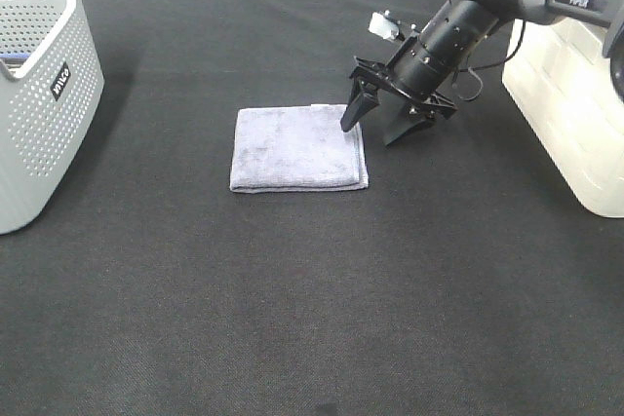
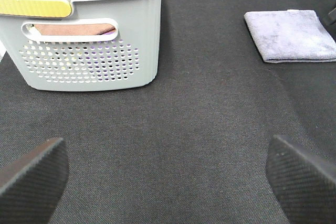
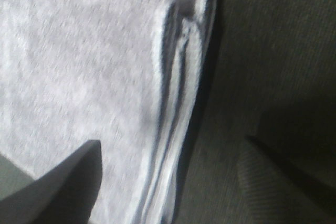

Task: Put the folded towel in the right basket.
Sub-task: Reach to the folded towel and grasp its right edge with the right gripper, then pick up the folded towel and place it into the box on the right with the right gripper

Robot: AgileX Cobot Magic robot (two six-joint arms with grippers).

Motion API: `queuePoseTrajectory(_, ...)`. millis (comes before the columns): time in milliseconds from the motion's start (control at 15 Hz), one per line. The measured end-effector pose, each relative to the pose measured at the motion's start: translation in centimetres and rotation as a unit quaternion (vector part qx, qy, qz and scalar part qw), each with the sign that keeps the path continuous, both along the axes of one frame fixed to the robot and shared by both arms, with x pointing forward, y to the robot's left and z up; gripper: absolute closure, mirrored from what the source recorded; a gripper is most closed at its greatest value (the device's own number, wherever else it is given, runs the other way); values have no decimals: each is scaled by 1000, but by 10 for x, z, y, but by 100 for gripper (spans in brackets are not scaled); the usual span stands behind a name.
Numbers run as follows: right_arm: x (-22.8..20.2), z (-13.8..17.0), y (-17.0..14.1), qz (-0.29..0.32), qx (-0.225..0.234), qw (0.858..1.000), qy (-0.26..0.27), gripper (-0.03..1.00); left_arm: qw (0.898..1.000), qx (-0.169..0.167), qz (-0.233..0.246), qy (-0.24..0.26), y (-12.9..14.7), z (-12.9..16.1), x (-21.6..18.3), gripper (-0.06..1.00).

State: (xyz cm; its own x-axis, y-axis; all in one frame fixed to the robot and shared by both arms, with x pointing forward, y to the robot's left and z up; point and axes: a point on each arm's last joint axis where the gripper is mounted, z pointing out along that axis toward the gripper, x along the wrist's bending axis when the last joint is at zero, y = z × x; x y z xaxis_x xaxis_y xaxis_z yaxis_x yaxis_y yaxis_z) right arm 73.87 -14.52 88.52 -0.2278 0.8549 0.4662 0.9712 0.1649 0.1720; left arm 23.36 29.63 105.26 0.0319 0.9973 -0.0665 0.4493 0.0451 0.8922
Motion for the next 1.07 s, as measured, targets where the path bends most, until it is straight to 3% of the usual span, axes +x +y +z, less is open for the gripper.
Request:
queuePoseTrajectory(400, 0, -16, 11, 11, 34, 999, 1, 30, 1000, 0, 0, 0, 0, 0, 0, -2)
queuePoseTrajectory(467, -1, -19, 18, 21, 35, 999, -5, 35, 1000, 0, 0, 0, 0, 0, 0, -2)
queuePoseTrajectory(667, -2, -25, 28, 19, 31, 999, -15, 83, 1000, 0, 0, 0, 0, 0, 0, -2)
queuePoseTrajectory(733, -2, -25, 28, 19, 29, 999, -15, 91, 1000, 0, 0, 0, 0, 0, 0, -2)
queuePoseTrajectory(867, -1, -20, 27, 23, 22, 999, -23, 90, 1000, 0, 0, 0, 0, 0, 0, -2)
queuePoseTrajectory(1000, 0, 16, 25, 29, 16, 998, -60, 90, 1000, 0, 0, 0, 0, 0, 0, -2)
queuePoseTrajectory(1067, 0, 16, 25, 29, 16, 998, -60, 90, 1000, 0, 0, 0, 0, 0, 0, -2)
